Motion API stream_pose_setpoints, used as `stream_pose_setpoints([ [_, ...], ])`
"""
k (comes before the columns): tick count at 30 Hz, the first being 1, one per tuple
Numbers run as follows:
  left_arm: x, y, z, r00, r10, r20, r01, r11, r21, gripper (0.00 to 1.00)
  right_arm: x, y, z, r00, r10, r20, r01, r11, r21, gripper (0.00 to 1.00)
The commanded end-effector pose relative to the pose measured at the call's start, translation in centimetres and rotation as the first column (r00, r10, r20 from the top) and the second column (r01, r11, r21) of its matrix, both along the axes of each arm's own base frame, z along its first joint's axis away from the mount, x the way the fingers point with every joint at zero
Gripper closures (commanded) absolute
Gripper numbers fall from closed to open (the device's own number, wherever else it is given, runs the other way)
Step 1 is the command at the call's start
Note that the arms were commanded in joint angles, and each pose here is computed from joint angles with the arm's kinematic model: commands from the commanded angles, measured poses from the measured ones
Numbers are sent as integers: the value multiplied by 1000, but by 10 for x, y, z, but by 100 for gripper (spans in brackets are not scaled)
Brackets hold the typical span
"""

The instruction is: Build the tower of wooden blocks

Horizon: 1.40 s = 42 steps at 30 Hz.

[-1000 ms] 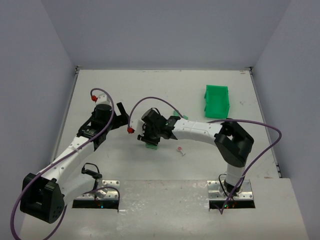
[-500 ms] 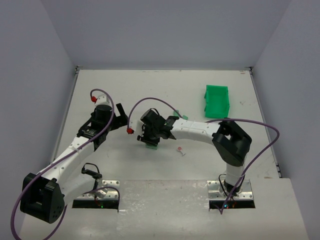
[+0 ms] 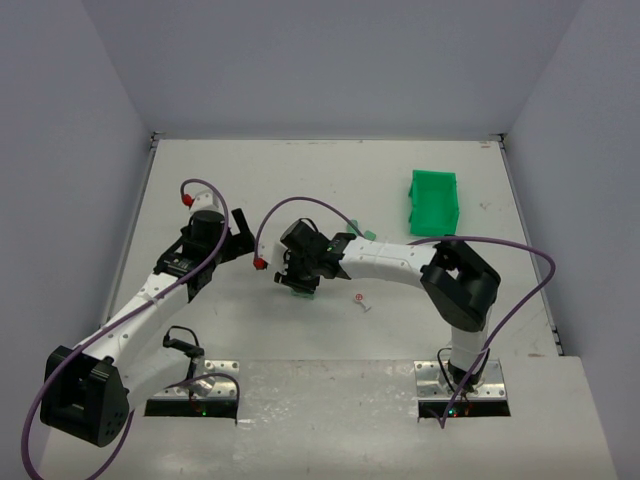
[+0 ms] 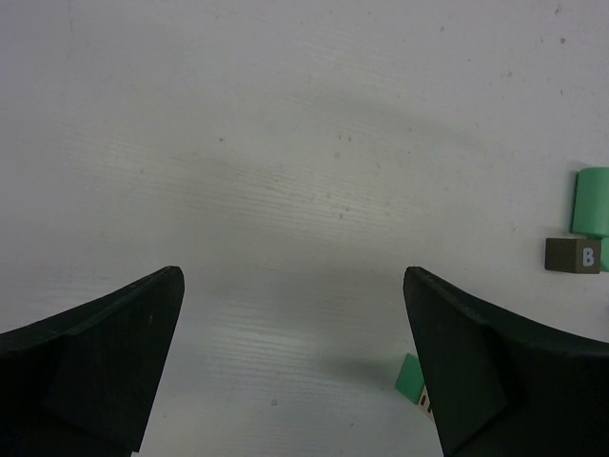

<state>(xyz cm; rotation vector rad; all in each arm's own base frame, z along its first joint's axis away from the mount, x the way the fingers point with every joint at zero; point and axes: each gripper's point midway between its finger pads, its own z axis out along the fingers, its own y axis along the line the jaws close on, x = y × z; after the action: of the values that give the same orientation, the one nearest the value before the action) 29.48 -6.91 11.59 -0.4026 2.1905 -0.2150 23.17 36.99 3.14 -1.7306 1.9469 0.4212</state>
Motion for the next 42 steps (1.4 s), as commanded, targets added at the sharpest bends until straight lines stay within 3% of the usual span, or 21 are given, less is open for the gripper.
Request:
stream_pose_setpoints([
  [1, 12, -23, 28, 993, -58, 100, 67, 994, -90, 0, 1, 6, 0, 1000, -1, 4, 1, 1000, 1, 69],
  [12, 13, -20, 26, 995, -43, 95, 51, 995, -80, 0, -2, 3, 1, 1000, -11, -9, 11, 1000, 3, 61],
  [35, 16, -22, 26, 995, -46, 92, 54, 995, -84, 0, 6, 5, 1, 990, -138, -6, 139, 990, 30, 62],
  [42, 15, -22, 27, 994, -48, 95, 56, 995, -87, 0, 7, 6, 5, 989, -147, -2, 147, 988, 43, 58],
])
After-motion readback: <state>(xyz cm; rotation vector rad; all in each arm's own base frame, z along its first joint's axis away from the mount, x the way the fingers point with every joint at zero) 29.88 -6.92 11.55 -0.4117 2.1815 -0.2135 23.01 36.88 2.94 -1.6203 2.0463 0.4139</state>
